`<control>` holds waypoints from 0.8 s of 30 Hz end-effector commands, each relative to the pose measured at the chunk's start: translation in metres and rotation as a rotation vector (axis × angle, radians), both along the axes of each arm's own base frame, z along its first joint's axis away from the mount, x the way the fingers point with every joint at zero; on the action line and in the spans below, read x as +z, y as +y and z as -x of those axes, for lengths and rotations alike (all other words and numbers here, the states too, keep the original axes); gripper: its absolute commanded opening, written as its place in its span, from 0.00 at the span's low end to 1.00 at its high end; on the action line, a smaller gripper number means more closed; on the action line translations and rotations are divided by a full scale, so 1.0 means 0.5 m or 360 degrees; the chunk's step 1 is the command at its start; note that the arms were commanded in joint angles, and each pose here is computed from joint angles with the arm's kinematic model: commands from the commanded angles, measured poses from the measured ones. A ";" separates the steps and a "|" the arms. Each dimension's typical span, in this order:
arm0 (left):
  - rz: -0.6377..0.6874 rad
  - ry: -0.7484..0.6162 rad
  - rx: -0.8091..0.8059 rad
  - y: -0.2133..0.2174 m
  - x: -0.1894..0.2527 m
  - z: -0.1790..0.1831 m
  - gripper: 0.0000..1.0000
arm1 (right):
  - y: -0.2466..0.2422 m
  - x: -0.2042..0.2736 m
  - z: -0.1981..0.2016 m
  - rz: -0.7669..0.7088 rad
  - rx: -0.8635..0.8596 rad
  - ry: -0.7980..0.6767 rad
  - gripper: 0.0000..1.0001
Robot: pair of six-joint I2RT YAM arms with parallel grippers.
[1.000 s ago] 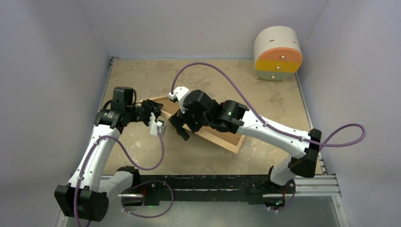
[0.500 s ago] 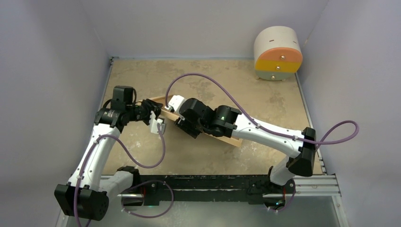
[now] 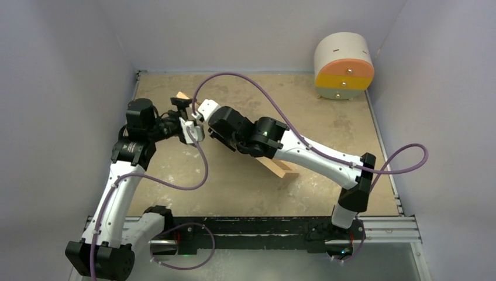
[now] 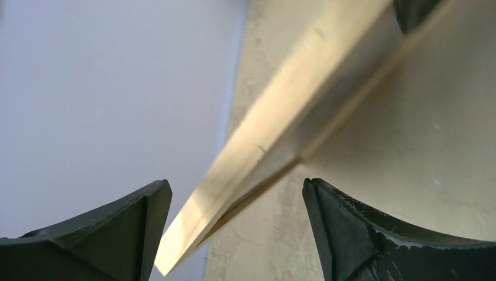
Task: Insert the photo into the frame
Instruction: Turn over the photo frame at the center of the board.
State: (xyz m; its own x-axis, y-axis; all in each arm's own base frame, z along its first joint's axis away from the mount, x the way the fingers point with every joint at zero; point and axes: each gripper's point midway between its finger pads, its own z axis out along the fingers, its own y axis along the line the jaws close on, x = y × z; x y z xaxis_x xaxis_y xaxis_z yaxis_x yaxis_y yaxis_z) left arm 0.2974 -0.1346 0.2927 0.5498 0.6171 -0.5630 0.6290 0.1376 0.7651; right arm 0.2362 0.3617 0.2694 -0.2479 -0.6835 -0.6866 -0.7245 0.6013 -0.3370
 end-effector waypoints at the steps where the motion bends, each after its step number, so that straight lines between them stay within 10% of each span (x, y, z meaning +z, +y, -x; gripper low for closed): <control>1: 0.0496 -0.0054 0.0220 0.017 0.147 -0.023 0.90 | 0.063 0.120 -0.013 -0.0318 -0.0055 -0.0047 0.06; 11: 0.1085 0.0488 0.0986 0.221 0.187 -0.149 0.93 | 0.044 0.150 -0.192 -0.1009 -0.0377 0.0646 0.04; 24: 0.0746 0.0950 0.1006 0.249 -0.038 -0.138 0.96 | -0.192 -0.082 -0.283 -0.1335 -0.0891 0.0975 0.00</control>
